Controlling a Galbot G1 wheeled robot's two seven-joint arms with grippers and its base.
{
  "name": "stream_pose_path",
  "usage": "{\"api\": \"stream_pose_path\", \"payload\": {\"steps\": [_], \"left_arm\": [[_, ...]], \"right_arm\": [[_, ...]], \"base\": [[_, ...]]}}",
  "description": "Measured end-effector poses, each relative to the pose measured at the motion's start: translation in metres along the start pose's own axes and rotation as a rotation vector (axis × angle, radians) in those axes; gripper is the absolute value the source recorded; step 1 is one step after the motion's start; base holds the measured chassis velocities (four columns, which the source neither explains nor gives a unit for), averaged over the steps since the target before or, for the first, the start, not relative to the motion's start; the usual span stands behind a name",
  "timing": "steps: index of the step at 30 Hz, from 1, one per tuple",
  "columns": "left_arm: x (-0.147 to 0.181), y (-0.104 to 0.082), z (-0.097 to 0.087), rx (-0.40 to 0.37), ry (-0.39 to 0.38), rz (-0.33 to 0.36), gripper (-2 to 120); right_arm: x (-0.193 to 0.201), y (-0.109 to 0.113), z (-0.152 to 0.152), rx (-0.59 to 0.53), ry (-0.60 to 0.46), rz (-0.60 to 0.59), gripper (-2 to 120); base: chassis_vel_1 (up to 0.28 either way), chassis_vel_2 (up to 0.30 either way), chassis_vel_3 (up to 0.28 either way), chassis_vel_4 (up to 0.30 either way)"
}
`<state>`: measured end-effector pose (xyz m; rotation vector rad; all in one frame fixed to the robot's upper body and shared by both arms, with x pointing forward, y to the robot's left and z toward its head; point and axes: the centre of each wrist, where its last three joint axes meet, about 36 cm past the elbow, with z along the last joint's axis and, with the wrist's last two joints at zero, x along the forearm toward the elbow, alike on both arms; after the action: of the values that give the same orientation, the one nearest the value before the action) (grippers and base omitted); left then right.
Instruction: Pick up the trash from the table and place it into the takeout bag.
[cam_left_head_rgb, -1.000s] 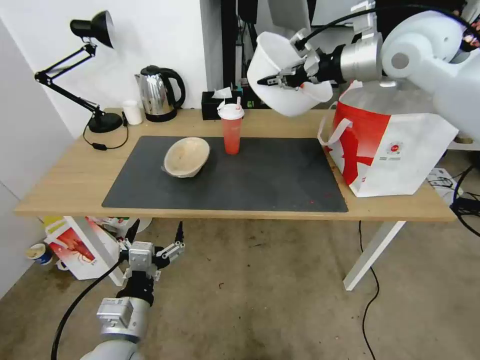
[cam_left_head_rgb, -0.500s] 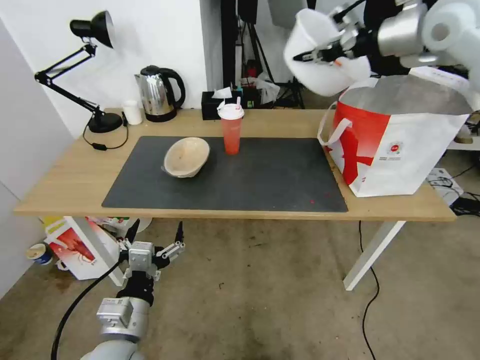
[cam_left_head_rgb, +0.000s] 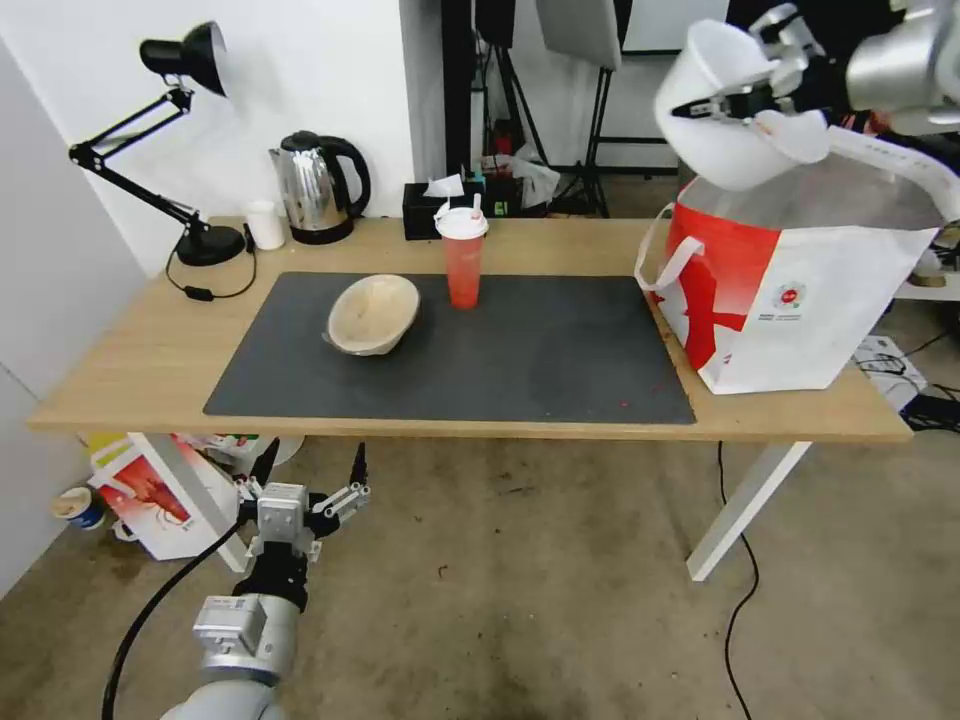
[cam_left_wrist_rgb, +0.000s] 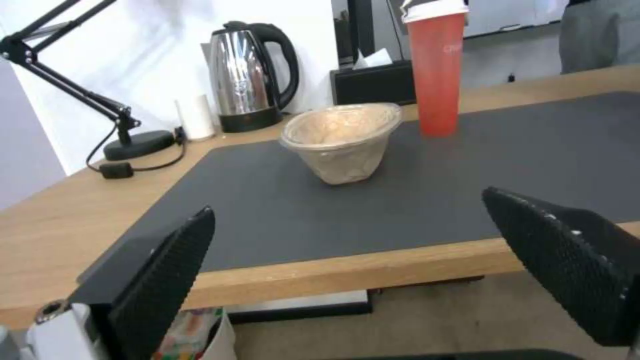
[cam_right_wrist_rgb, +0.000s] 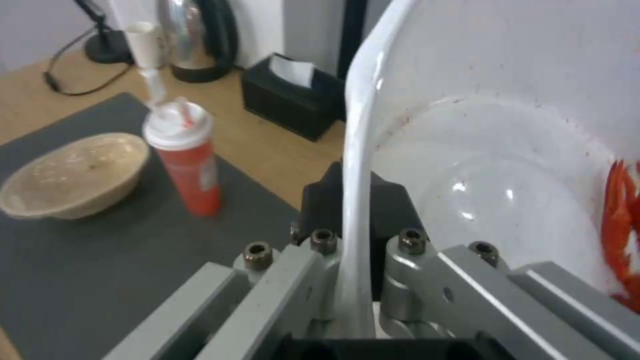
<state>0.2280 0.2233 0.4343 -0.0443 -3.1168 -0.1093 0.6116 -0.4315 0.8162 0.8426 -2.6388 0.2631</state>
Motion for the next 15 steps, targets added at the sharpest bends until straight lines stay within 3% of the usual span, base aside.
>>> {"api": "stream_pose_path", "payload": {"steps": [8, 15], "left_arm": [[0.000, 0.000, 0.000, 0.000, 0.000, 0.000, 100], [0.000, 0.000, 0.000, 0.000, 0.000, 0.000, 100]], "right_arm": [[0.008, -0.028, 0.042, -0.057, 0.013, 0.045, 0], [0.008, -0.033, 0.057, -0.069, 0.013, 0.044, 0]], "base": [[0.000, 0.000, 0.000, 0.000], [0.000, 0.000, 0.000, 0.000]]}}
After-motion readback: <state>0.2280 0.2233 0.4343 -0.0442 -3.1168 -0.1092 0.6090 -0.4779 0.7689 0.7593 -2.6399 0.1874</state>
